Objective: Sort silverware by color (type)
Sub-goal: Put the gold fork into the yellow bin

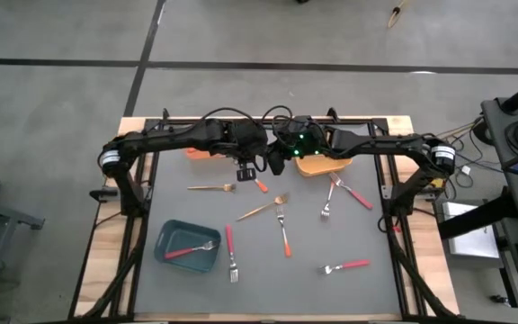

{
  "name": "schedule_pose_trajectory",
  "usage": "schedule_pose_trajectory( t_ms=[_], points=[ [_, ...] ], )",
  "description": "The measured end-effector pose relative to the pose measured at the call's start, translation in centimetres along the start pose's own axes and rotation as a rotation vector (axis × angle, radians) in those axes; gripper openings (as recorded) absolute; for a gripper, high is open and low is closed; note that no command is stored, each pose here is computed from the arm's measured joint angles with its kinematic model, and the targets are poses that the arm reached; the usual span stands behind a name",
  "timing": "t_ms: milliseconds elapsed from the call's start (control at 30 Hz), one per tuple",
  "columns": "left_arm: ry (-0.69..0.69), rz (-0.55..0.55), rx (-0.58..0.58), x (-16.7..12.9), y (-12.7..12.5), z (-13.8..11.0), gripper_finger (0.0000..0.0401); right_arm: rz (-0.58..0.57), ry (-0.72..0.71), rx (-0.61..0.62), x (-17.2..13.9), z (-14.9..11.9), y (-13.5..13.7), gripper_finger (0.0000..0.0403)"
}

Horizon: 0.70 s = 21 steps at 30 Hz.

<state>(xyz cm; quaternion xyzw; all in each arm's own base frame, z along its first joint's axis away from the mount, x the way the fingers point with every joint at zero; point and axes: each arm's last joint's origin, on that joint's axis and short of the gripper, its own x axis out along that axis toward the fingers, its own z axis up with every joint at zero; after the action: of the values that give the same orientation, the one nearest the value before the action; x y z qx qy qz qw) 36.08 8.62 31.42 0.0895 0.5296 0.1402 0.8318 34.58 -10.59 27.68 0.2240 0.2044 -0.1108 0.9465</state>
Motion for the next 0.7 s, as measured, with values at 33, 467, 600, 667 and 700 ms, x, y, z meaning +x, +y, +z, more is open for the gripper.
schedule_pose_trajectory(
  t_ms=[33,467,600,667,700],
  points=[
    [0.0,0.0,0.0,0.0,0.0,0.0,0.0,-0.005,-0.002,-0.001,0.0,0.0,0.0,0.0092],
    [-0.008,0.003,0.015,0.0,0.1,0.1,0.0019,-0.011,-0.001,-0.026,-0.2,0.1,-0.3,0.0015],
    [-0.016,0.006,0.028,0.0,0.1,0.1,0.0029,-0.032,0.022,-0.013,-0.5,0.1,-0.8,0.0014],
    [-0.019,0.01,0.048,0.0,0.1,0.2,0.0033,-0.045,0.032,-0.001,-0.8,0.2,-1.1,0.0014],
    [-0.022,0.011,0.06,0.0,0.1,0.2,0.0036,-0.053,0.037,0.004,-1.0,0.2,-1.3,0.0013]
  ],
)
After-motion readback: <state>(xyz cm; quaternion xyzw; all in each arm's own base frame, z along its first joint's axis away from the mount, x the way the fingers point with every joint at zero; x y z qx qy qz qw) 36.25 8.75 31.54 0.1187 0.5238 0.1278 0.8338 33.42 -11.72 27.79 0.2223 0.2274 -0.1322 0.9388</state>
